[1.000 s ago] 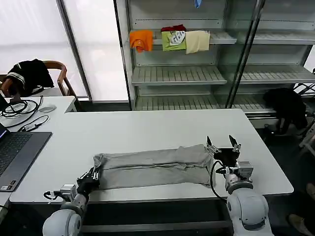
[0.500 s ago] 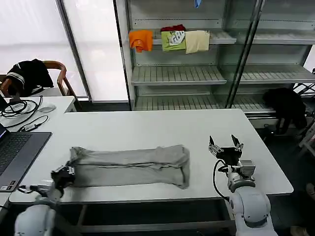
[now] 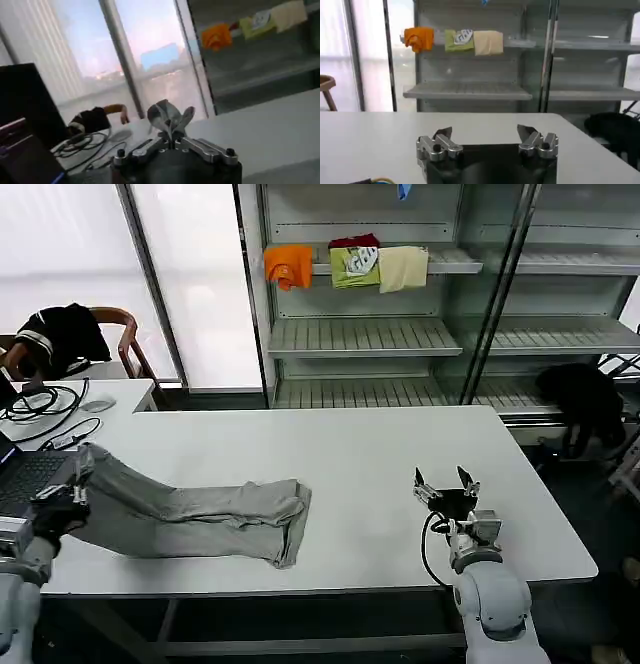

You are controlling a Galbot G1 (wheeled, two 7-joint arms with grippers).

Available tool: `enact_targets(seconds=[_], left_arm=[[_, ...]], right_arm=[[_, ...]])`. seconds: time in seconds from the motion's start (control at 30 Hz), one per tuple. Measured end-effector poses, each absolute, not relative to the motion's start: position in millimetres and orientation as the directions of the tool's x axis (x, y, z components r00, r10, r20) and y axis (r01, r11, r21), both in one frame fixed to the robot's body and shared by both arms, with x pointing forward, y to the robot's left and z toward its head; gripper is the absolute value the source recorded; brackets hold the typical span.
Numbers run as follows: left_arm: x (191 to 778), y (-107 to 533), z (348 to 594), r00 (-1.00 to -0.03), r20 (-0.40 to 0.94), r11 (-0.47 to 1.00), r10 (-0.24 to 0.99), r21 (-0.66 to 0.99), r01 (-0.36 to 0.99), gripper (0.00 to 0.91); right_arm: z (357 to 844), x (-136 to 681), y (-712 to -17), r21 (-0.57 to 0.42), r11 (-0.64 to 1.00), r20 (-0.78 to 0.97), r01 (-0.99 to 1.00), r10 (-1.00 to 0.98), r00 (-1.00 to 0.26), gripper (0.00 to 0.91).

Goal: Fold and organize the clothes.

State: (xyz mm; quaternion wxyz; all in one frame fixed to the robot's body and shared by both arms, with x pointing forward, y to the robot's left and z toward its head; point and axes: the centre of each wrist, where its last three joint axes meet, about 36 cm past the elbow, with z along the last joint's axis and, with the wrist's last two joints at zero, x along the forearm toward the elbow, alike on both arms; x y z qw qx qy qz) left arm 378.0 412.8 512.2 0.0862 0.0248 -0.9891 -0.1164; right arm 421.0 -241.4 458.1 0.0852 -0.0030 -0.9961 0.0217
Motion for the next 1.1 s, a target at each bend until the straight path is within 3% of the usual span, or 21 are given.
enact_targets(seconds=[0.37,0.73,0.77,0.8,1.1], left_arm=[[392.5,291.3,487.9,-0.963,0.208,0.983,0.173,0.026,0.182,0.010],[396.1,213.6,464.3,-0.916,0.261,0.952,0.305,-0.071,0.297,0.030],[396.5,209.7,462.7,-0.913,0.264,0.951,0.310,-0.075,0.301,0.605],[397.1,205.5,461.2,-0.911,0.268,0.949,0.315,-0.076,0.305,0.907],[406.9,174.0,441.5,-0.897,0.316,0.950,0.310,-0.072,0.303,0.907]], right_arm=[[447.7,417.5,-244.7,-0.051,0.999,0.196,0.014,0.023,-0.980,0.907],[443.6,417.2,-238.5,-0.057,0.998,0.202,-0.003,0.008,-0.979,0.907],[443.0,417.2,-237.5,-0.058,0.998,0.203,-0.006,0.006,-0.979,0.907],[442.5,417.1,-236.7,-0.057,0.998,0.204,-0.007,0.005,-0.979,0.907],[439.5,415.4,-231.5,-0.059,0.998,0.205,-0.017,-0.005,-0.979,0.907]])
